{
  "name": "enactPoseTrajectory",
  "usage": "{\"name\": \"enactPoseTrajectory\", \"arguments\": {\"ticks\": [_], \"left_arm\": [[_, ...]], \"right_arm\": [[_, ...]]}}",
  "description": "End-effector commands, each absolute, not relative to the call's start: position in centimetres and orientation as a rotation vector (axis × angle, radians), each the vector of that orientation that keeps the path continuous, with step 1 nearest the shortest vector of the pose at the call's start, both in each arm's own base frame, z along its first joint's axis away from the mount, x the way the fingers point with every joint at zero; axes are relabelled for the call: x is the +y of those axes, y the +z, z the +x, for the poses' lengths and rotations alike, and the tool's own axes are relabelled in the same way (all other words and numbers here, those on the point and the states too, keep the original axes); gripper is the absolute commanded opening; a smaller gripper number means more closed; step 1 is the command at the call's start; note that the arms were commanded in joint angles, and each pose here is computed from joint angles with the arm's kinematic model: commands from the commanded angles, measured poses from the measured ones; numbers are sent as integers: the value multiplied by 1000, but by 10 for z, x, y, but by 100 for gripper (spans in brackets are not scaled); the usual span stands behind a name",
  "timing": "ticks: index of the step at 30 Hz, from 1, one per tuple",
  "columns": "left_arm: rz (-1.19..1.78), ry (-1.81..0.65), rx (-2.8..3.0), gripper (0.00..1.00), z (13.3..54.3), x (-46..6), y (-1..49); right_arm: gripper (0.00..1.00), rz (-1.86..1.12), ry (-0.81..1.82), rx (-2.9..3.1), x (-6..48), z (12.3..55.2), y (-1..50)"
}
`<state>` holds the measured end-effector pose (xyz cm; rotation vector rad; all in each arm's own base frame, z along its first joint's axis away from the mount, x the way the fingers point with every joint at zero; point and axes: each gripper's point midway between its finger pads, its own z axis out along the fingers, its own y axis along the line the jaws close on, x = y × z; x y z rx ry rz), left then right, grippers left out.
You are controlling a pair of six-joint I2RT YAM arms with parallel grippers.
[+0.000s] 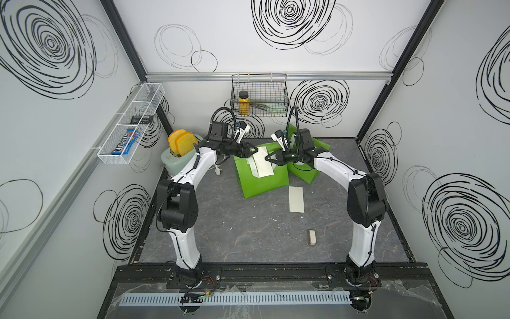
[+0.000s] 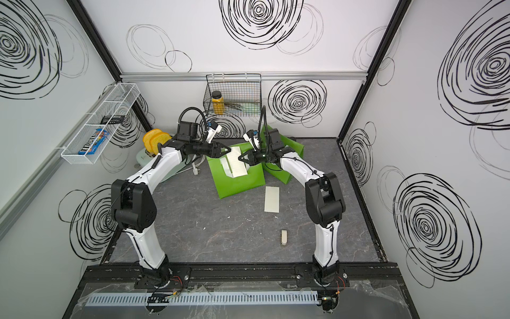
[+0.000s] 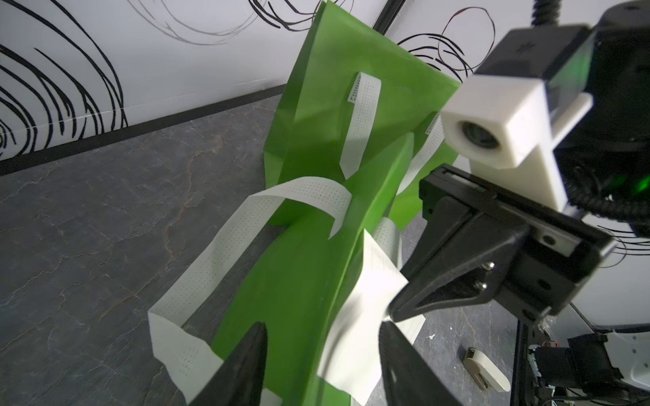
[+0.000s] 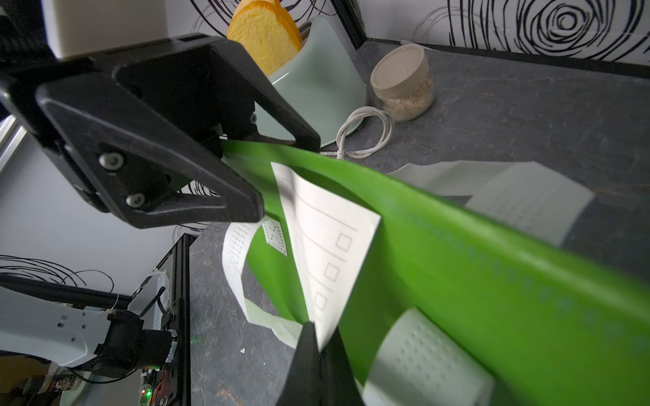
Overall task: Staple the receipts to the bags
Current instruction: Hold the receipt from the takeout bag.
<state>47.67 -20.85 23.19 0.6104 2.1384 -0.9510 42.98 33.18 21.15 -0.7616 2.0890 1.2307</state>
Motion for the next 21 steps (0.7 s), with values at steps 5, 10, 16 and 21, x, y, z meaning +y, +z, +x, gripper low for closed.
{"name": "enactPoseTrajectory", "arguments": {"ticks": [5, 10, 16, 21], "left_arm": [[630, -946, 2153, 52, 477, -210, 217], [629, -946, 2150, 40, 478, -211, 219], [632, -937, 2157, 39, 476, -211, 217], [632, -939, 2152, 37, 476, -211, 220]], "right_arm": [[4, -788, 1254, 2061, 339, 425, 217], [4, -796, 1250, 2060, 342, 424, 217], [5, -792, 1245, 2057, 341, 425, 218], [5, -781, 1234, 2061, 339, 427, 217]]}}
